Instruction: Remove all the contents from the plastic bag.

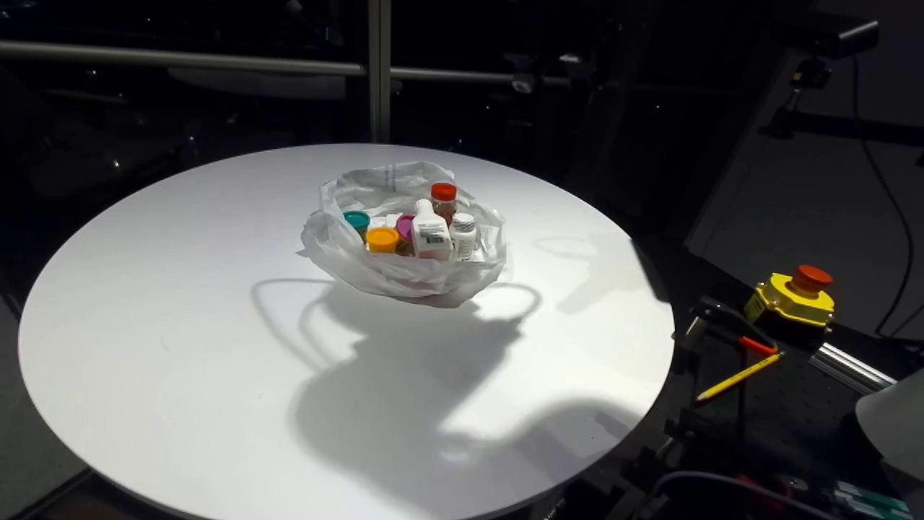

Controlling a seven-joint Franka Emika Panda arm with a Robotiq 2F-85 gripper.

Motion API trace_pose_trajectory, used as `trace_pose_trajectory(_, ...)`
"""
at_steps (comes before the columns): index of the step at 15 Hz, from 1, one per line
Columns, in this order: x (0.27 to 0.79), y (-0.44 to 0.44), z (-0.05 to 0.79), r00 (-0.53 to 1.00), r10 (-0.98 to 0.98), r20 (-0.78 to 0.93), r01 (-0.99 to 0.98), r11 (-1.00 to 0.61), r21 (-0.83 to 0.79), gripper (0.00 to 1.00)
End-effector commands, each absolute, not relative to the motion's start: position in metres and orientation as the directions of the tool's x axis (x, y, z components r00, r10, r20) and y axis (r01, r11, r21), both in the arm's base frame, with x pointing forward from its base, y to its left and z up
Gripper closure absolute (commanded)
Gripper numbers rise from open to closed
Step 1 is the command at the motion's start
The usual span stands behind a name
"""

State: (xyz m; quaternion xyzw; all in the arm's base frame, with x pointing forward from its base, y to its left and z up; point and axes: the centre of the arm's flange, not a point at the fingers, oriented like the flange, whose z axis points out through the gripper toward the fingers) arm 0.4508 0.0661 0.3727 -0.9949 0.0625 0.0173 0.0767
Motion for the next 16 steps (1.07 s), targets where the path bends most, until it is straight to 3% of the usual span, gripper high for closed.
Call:
trace_pose_trajectory(1, 0.514, 0.062, 0.343, 0.965, -0.258, 0.048, -0.248, -0.958, -0.147, 0.0)
trace_pose_trajectory(10, 0.599, 0.055, 0.258, 0.925, -0.372, 0.072, -0.372, -0.928, -0.015, 0.0)
trace_pose_trajectory(16, 0.635, 0.035, 0.224, 0.905, -0.421, 0.063, -0.42, -0.907, -0.035, 0.0)
